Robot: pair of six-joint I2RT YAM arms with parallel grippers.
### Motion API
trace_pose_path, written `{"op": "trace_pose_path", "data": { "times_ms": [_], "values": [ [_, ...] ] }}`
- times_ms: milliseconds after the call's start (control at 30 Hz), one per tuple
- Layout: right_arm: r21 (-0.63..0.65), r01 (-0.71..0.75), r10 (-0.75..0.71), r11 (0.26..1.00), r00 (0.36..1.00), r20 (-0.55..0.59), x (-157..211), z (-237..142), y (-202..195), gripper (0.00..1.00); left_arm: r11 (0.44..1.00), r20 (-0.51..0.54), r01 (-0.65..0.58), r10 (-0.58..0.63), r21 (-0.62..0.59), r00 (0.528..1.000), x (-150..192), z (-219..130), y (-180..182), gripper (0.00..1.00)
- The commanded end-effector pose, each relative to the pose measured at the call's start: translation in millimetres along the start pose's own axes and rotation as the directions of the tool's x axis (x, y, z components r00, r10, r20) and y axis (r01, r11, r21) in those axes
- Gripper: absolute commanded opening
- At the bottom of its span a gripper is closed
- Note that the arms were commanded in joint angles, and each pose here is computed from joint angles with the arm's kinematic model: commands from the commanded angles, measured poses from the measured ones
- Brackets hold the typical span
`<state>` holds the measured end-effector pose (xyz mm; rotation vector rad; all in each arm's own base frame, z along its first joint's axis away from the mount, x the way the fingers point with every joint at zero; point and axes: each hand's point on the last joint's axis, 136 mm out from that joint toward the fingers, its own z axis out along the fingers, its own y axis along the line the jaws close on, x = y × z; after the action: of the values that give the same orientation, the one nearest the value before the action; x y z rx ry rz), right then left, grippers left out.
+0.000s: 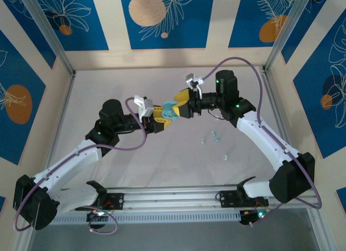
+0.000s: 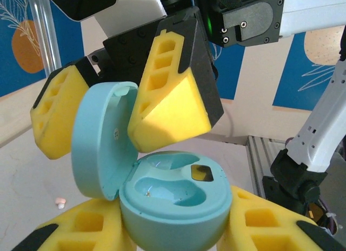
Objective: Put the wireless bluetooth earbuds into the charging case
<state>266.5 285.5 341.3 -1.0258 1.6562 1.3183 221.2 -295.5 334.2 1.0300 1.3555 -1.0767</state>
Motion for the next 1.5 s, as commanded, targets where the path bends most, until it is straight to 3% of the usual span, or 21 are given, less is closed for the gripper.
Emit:
{"op": "trace_pose_path", "data": {
  "times_ms": [0,167,300,367,433,500,533,800,1100,1233,1467],
  "values": [
    [0.023,-0.030,0.029,0.999,0.999,0.034,-20.5,-11.9,9.1,0.69,0.999,0.051,-0.013,0.014,-0.030,0.999,-6.2,0.0,1.6,0.34],
    [0.130,-0.103,0.088,0.986,0.989,0.116,-39.2,-42.3,4.5,0.74,0.997,0.079,-0.006,0.013,-0.083,0.997,-4.3,-2.1,9.8,0.34],
    [0.320,-0.218,0.158,0.922,0.966,0.203,-31.1,-74.7,-26.3,0.74,0.994,0.100,-0.005,0.016,-0.109,0.995,-5.0,-3.7,13.1,0.34],
    [0.463,-0.338,0.248,0.819,0.937,0.247,-11.4,-94.9,-58.7,0.62,0.993,0.109,-0.003,0.016,-0.115,0.994,-5.9,-4.4,13.9,0.34],
    [0.588,-0.485,0.388,0.647,0.873,0.295,22.2,-120.8,-95.1,0.51,0.993,0.117,0.001,0.013,-0.115,0.993,-7.2,-5.2,13.4,0.34],
    [0.638,-0.610,0.540,0.470,0.770,0.340,62.5,-142.9,-121.6,0.45,0.993,0.128,0.009,0.006,-0.116,0.992,-7.9,-5.8,13.1,0.34],
    [0.639,-0.647,0.599,0.416,0.724,0.343,79.5,-147.5,-128.2,0.44,0.993,0.136,0.011,0.004,-0.115,0.991,-9.5,-6.2,12.8,0.34],
    [0.753,-0.645,0.845,0.126,0.468,0.259,195.6,-154.9,-158.6,0.31,0.993,0.165,0.021,-0.001,-0.120,0.986,-15.0,-7.6,12.5,0.34],
    [0.830,-0.558,0.904,-0.028,0.340,0.259,262.7,-163.6,-160.1,0.32,0.991,0.167,0.018,0.004,-0.132,0.986,-16.5,-12.0,9.7,0.34],
    [0.830,-0.556,0.919,-0.036,0.308,0.246,279.4,-160.3,-156.9,0.32,0.990,0.165,0.015,0.008,-0.137,0.986,-16.7,-13.0,9.9,0.34],
    [0.822,-0.569,0.925,0.013,0.318,0.206,284.6,-151.9,-169.7,0.35,0.991,0.164,0.015,0.007,-0.131,0.986,-17.2,-12.0,9.4,0.34]
  ]
}}
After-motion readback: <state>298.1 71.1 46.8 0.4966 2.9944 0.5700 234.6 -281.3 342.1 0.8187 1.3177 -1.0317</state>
